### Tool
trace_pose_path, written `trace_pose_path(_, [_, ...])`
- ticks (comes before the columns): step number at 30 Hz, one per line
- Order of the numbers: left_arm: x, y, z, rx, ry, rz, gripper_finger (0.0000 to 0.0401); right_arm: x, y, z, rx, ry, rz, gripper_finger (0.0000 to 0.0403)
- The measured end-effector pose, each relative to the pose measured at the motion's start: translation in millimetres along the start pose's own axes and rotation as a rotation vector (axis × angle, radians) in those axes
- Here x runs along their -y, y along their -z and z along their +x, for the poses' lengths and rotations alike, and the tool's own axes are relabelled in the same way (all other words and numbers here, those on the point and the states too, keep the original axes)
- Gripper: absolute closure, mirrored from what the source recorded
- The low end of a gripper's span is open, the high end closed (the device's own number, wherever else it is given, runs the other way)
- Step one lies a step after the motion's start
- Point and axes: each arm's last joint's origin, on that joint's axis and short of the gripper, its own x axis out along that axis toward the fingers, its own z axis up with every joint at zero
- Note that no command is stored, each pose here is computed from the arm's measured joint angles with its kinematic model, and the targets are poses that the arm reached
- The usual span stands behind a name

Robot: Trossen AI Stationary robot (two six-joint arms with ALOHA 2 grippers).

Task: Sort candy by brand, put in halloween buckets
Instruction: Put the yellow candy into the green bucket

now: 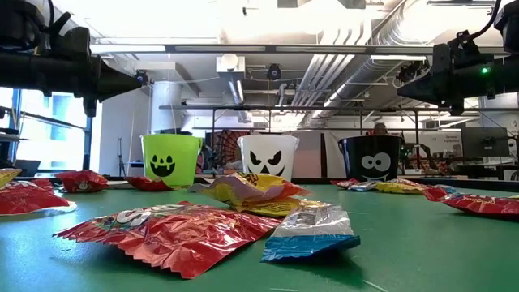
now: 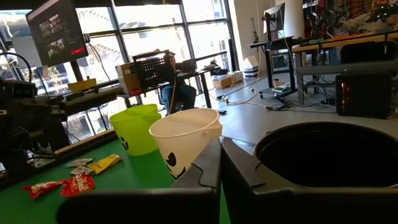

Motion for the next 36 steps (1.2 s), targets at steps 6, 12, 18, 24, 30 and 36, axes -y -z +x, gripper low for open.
trace_pose_path(6, [0.0, -0.1, 0.0, 0.001, 0.001, -0.043, 0.0401, 0.0, 0.0, 0.0, 0.000, 0.000, 0.000, 0.0403])
trace_pose_path(12, [0.3, -0.9, 0.0, 0.009, 0.004, -0.075, 0.0401, 0.0, 0.0, 0.0, 0.000, 0.000, 0.000, 0.0403])
trace_pose_path(18, [1.4, -11.2, -0.8, 0.138, -0.037, -0.068, 0.0401, 0.0, 0.0, 0.0, 0.000, 0.000, 0.000, 0.0403])
trace_pose_path(24, [5.1, -19.1, -1.9, 0.210, 0.026, -0.084, 0.0401, 0.0, 0.0, 0.0, 0.000, 0.000, 0.000, 0.0403])
trace_pose_path(30, [7.5, -21.9, -2.7, 0.221, 0.095, -0.194, 0.0401, 0.0, 0.0, 0.0, 0.000, 0.000, 0.000, 0.0403])
trace_pose_path(36, [10.5, -24.9, -0.1, 0.165, 0.131, -0.199, 0.0401, 0.0, 0.0, 0.0, 0.000, 0.000, 0.000, 0.0403])
